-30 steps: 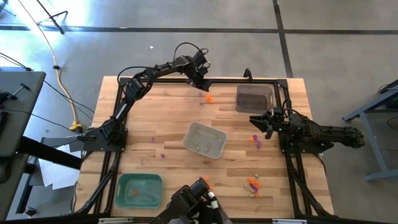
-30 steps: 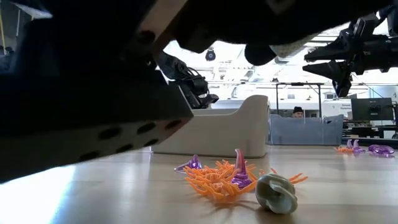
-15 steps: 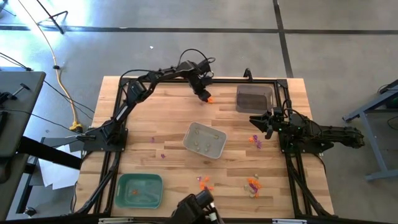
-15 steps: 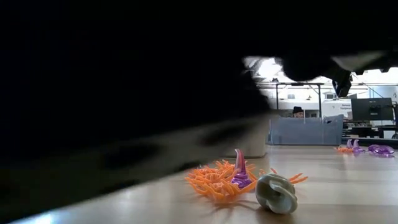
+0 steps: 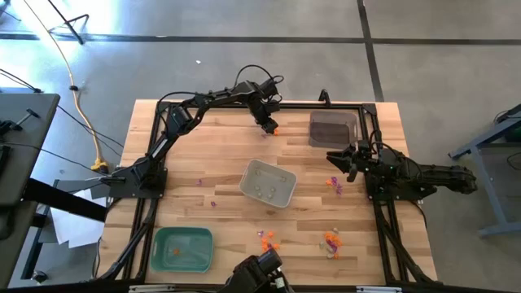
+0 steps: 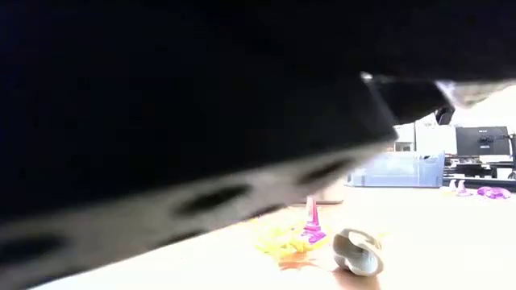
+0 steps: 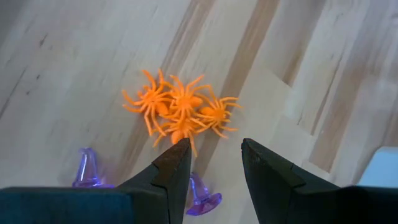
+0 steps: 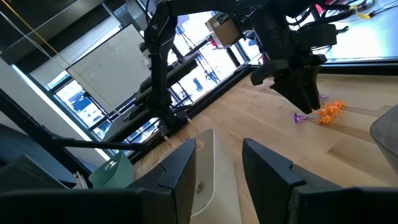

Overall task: Sort Halloween decoration
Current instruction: Put the orange spider toy into the green bin

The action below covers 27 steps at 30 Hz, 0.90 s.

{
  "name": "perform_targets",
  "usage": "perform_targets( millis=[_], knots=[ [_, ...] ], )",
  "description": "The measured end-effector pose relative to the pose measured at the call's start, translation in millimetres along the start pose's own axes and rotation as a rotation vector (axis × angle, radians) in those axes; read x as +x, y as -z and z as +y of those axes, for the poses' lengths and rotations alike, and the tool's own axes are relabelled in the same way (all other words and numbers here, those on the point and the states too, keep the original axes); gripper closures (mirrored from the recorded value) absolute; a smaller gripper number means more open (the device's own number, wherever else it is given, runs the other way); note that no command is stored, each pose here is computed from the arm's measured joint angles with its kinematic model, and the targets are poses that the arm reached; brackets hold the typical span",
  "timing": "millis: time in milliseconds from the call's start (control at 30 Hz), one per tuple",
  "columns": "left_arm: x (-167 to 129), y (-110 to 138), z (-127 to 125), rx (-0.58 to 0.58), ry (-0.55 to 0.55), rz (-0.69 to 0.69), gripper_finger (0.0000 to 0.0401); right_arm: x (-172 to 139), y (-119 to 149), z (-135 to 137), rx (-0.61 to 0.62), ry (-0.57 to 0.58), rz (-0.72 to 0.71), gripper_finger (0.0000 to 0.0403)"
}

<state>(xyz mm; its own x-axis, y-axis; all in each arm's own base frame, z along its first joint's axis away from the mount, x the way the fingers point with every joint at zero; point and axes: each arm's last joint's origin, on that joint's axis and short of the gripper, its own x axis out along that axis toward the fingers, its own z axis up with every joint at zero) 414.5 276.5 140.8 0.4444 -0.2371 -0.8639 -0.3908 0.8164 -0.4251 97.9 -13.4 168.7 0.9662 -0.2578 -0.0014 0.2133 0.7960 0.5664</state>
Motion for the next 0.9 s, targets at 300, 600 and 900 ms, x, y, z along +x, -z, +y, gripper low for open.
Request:
perform_targets(
  millis=[300, 600, 900],
  knots=[
    [-1, 7, 1, 0.114, -0.069, 0.08, 0.027, 0, 0, 0, 0.0, 0.0, 0.0, 0.0277],
    [-8, 2, -3, 0.363, -0.182, 0.1, 0.027, 0, 0, 0, 0.0, 0.0, 0.0, 0.0277],
    [-13, -8, -12, 0.783, -0.372, 0.162, 0.027, 0, 0, 0, 0.0, 0.0, 0.0, 0.0277]
  ],
)
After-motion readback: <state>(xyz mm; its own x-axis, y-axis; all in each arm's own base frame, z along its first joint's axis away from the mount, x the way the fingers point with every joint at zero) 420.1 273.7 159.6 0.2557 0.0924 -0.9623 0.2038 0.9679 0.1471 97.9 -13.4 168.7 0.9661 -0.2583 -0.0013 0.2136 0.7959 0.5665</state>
